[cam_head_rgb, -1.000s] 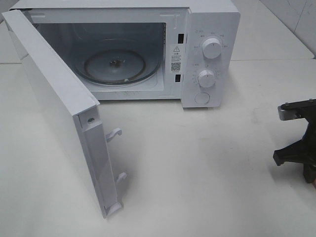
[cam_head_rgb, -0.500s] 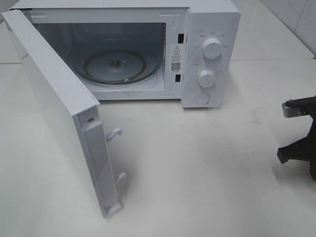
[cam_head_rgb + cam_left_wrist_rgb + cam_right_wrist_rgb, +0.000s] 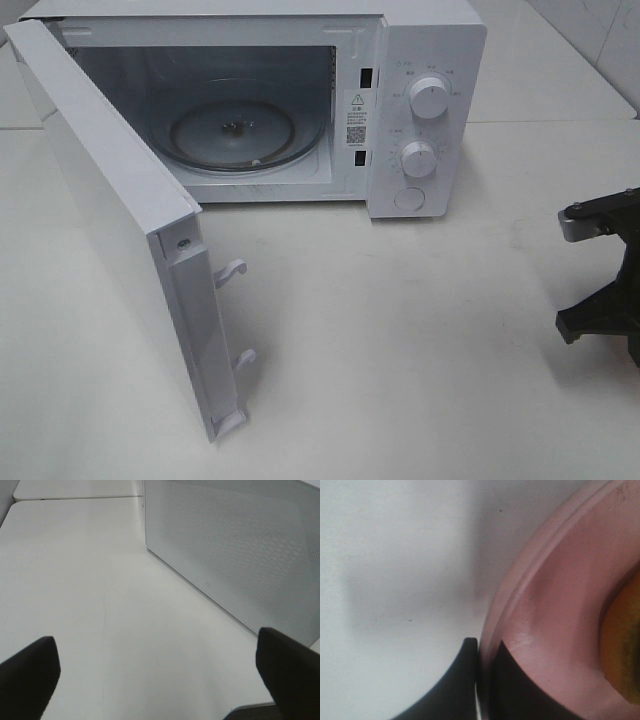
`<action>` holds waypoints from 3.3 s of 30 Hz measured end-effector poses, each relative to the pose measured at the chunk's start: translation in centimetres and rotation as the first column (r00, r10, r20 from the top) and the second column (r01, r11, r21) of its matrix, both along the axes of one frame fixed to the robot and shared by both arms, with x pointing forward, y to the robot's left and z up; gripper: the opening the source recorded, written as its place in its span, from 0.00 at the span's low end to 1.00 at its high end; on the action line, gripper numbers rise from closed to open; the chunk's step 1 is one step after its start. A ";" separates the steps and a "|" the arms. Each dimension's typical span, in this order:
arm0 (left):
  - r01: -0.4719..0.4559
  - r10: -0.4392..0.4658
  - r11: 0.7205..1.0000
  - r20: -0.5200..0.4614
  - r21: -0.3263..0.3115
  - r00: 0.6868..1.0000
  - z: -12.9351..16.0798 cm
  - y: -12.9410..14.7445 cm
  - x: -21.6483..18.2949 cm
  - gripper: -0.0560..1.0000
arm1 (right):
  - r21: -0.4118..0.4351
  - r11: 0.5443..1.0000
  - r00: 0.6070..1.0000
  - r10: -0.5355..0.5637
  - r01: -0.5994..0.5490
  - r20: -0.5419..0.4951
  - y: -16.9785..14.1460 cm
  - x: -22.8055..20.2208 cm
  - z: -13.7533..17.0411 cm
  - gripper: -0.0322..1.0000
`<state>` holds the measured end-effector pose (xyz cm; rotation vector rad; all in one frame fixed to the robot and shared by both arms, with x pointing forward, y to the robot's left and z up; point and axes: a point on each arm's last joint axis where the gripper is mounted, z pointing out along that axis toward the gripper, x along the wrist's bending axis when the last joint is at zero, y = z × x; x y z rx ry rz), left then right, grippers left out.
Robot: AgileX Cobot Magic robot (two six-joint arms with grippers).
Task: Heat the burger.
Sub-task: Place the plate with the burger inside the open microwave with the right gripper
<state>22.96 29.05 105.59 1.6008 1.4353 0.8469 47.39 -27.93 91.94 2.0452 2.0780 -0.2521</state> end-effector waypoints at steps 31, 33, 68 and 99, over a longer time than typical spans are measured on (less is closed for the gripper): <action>0.000 0.000 1.000 0.000 0.000 1.000 0.0 0.0 0.0 0.99 | -0.100 0.880 0.884 0.468 -0.464 0.015 8.7 -4.8 3.7 0.06; 0.000 0.000 1.000 0.000 0.000 1.000 0.0 0.0 0.0 0.99 | -0.103 0.861 0.865 0.501 -0.498 0.007 9.3 -5.2 3.7 0.06; 0.000 0.000 1.000 0.000 0.000 1.000 0.0 0.0 0.0 0.99 | -0.239 0.469 0.499 0.863 -0.850 -0.080 10.8 -13.2 4.5 0.07; 0.000 0.000 1.000 0.000 0.000 1.000 0.0 0.0 0.0 0.99 | -0.235 0.209 0.246 0.959 -0.949 -0.143 8.5 -14.1 5.9 0.07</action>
